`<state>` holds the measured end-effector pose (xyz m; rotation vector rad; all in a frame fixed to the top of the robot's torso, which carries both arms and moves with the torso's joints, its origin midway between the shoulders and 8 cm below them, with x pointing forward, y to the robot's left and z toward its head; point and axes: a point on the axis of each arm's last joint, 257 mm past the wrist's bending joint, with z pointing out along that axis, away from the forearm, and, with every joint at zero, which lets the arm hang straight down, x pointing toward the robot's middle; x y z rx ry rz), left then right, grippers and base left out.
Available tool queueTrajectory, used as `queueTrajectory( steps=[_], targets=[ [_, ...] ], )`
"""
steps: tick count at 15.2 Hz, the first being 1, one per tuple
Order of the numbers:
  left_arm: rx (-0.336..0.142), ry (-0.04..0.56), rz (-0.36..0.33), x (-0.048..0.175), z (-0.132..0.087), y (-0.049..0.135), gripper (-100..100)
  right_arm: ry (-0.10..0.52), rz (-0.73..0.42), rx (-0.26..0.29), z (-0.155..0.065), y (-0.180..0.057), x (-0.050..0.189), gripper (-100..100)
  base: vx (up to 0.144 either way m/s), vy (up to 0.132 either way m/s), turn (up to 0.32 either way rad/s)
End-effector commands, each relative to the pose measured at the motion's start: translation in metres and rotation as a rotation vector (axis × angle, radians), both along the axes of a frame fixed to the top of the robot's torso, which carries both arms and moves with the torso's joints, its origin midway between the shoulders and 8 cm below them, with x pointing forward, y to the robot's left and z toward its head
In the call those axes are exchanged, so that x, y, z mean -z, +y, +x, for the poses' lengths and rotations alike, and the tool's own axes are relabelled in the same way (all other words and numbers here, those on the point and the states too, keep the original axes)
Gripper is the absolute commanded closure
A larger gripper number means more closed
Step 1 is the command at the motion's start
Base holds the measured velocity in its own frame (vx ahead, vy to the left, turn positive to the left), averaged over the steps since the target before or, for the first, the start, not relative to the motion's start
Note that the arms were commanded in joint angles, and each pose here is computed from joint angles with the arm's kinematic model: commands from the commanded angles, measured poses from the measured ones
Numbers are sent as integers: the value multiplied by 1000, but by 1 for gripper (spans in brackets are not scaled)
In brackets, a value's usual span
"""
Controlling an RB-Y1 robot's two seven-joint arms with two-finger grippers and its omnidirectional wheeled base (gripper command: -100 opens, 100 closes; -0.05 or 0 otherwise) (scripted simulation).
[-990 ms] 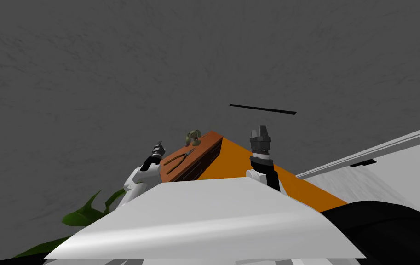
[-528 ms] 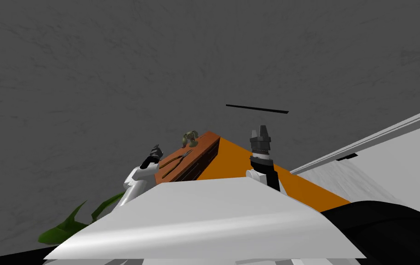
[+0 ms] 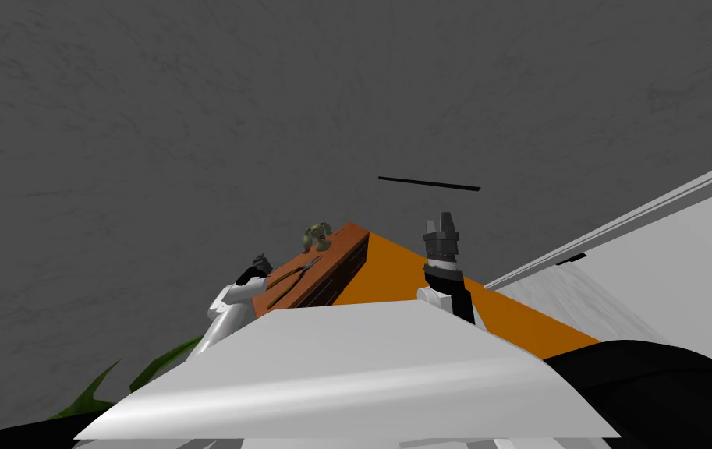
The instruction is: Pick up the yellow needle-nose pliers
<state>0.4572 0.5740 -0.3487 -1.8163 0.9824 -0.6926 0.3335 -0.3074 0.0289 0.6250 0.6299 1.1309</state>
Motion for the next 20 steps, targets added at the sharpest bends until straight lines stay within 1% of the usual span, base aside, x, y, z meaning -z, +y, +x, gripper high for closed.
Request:
queueTrajectory(
  steps=[1, 2, 4, 5, 6, 8, 9, 10, 11, 12, 13, 14, 16, 17, 19, 20],
  targets=[
    [-7, 11, -6, 7, -2, 3, -100, 0, 0, 0, 0, 0, 0, 0, 6, -8, 14],
    [-51, 30, -47, 14, -5, 13, -100, 0, 0, 0, 0, 0, 0, 0, 16, -18, -104],
    [-63, 58, -58, 28, -14, 15, -100, 0, 0, 0, 0, 0, 0, 0, 24, -22, -93],
    [-63, 58, -58, 28, -14, 15, -100, 0, 0, 0, 0, 0, 0, 0, 15, -12, -1],
    [-108, 77, -100, 35, -17, 23, -100, 0, 0, 0, 0, 0, 0, 0, 24, -19, -96],
    [-118, 100, -109, 47, -25, 24, -100, 0, 0, 0, 0, 0, 0, 0, 28, -21, -88],
    [-119, 102, -110, 48, -26, 24, -100, 0, 0, 0, 0, 0, 0, 0, 15, -12, 5],
    [-163, 124, -155, 56, -31, 30, -100, 0, 0, 0, 0, 0, 0, 0, 22, -20, -97],
    [-171, 141, -162, 65, -37, 31, -100, 0, 0, 0, 0, 0, 0, 0, 26, -23, -133],
    [-173, 146, -164, 67, -39, 31, -100, 0, 0, 0, 0, 0, 0, 0, 20, -15, -48],
    [-218, 169, -210, 77, -45, 35, -100, 0, 0, 0, 0, 0, 0, 0, 30, -22, -91],
    [-226, 187, -218, 85, -52, 35, -100, 0, 0, 0, 0, 0, 0, 0, 40, -19, -106],
    [-226, 187, -218, 85, -52, 35, -100, 0, 0, 0, 0, 0, 0, 0, 23, -12, -16],
    [-266, 202, -261, 91, -56, 36, -100, 0, 0, 0, 0, 0, 0, 0, 21, -19, -75],
    [-277, 228, -272, 103, -66, 36, -100, 0, 0, 0, 0, 0, 0, 0, 24, -14, -81],
    [-313, 238, -313, 107, -68, 36, -100, 0, 0, 0, 0, 0, 0, 0, 30, -16, -113]
  ],
)
